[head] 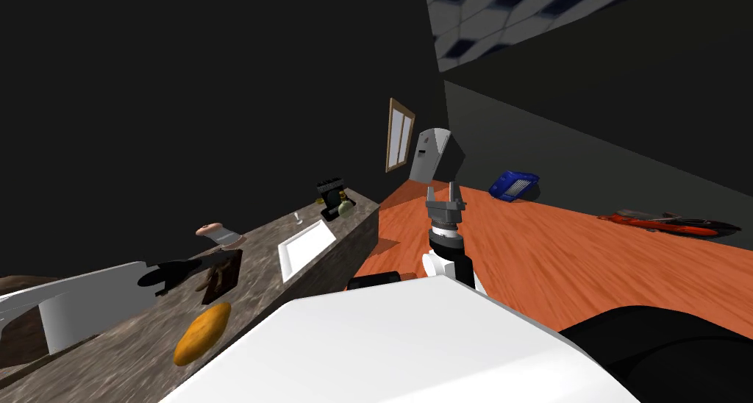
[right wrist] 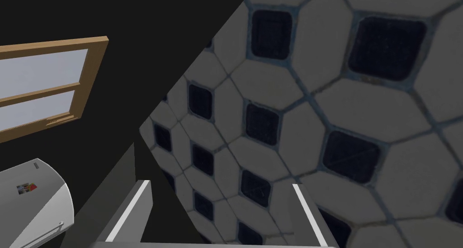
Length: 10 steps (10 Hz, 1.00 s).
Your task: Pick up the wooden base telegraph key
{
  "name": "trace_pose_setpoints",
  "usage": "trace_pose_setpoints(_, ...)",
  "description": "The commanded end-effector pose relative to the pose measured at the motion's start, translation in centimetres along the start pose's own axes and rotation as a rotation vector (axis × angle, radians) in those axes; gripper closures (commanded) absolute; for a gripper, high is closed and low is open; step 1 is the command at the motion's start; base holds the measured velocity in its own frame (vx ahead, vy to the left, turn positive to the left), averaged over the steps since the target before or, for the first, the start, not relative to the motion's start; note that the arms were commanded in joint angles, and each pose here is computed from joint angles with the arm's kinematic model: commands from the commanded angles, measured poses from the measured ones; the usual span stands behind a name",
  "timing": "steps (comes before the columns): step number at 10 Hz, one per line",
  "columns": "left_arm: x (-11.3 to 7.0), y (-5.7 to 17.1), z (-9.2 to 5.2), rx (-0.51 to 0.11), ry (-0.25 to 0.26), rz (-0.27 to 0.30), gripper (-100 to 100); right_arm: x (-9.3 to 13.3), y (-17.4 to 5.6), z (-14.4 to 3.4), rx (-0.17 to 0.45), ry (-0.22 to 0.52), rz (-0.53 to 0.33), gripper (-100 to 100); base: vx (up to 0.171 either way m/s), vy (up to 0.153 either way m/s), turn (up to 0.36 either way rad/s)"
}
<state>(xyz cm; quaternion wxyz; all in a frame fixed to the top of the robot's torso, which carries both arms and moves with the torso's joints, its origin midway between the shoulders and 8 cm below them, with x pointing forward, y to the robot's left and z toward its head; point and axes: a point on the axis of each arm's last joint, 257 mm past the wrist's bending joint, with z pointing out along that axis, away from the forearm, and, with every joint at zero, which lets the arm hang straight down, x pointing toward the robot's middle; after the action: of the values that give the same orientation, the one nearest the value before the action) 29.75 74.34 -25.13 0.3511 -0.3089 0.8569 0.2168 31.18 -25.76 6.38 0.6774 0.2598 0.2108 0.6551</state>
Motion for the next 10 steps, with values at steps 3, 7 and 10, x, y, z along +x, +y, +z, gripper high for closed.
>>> trace_pose_setpoints(3,2.2,0.4,0.2,-0.005,0.029,-0.011,0,0.0,0.0,0.0,0.000,0.000,0.000,0,0.010,0.003,-0.001)
trace_pose_setpoints(7,3.2,0.9,0.9,-0.011,0.031,-0.016,100,0.0,0.0,0.0,0.000,0.000,0.000,0,0.008,0.015,-0.030)
trace_pose_setpoints(10,3.1,1.0,0.9,-0.013,0.030,-0.016,100,0.0,0.0,0.0,0.000,0.000,0.000,0,0.000,0.000,0.000)
